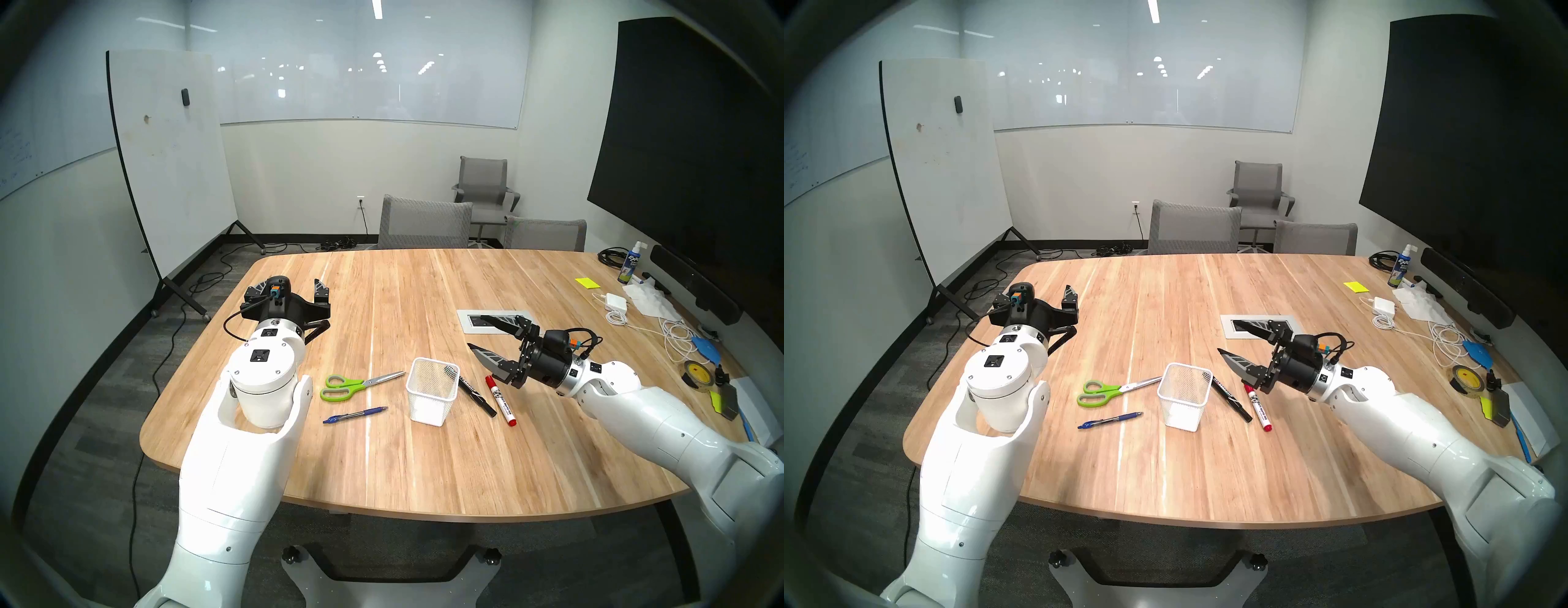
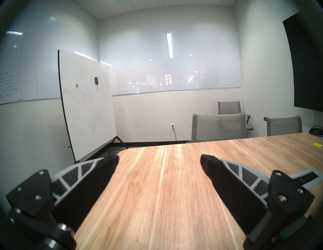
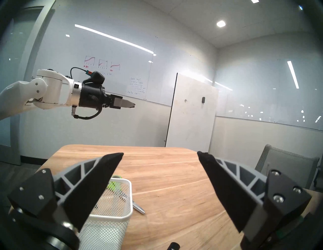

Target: Place the pen, the marker, and the scissors into the pen holder

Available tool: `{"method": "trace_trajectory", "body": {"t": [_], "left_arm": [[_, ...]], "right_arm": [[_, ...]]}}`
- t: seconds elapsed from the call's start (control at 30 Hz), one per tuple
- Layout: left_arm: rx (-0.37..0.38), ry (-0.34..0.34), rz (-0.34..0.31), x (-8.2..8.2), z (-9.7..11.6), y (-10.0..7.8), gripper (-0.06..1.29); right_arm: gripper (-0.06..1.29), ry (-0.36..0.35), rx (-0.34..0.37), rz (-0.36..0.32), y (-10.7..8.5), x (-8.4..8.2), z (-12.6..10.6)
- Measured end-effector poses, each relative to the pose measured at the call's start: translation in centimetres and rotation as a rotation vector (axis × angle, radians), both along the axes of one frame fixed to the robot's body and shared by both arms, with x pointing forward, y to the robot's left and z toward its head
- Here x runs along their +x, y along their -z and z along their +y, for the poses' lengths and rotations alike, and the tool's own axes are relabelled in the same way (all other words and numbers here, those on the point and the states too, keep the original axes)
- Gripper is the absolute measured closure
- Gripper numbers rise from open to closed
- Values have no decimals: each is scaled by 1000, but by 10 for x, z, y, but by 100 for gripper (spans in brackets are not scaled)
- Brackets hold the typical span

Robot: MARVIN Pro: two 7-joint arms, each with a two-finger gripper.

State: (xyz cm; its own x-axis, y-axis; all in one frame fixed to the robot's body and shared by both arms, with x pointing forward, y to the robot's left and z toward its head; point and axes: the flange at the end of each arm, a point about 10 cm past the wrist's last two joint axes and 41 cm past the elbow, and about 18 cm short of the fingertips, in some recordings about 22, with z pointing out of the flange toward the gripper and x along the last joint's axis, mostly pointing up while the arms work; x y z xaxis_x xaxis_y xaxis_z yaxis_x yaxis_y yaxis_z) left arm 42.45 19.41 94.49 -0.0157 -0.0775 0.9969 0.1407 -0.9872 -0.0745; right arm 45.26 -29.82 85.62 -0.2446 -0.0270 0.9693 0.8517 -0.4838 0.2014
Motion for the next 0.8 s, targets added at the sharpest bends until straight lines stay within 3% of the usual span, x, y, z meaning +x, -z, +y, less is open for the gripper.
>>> {"method": "trace_trajectory", "body": {"t": [0.4, 0.8], "left_arm": [[0, 0, 0, 0, 0, 0, -4], [1, 0, 0, 0, 0, 0, -4]], "right_arm": [[1, 7, -52, 34, -1, -12, -8], [1, 13, -151, 93, 3, -18, -16]]}}
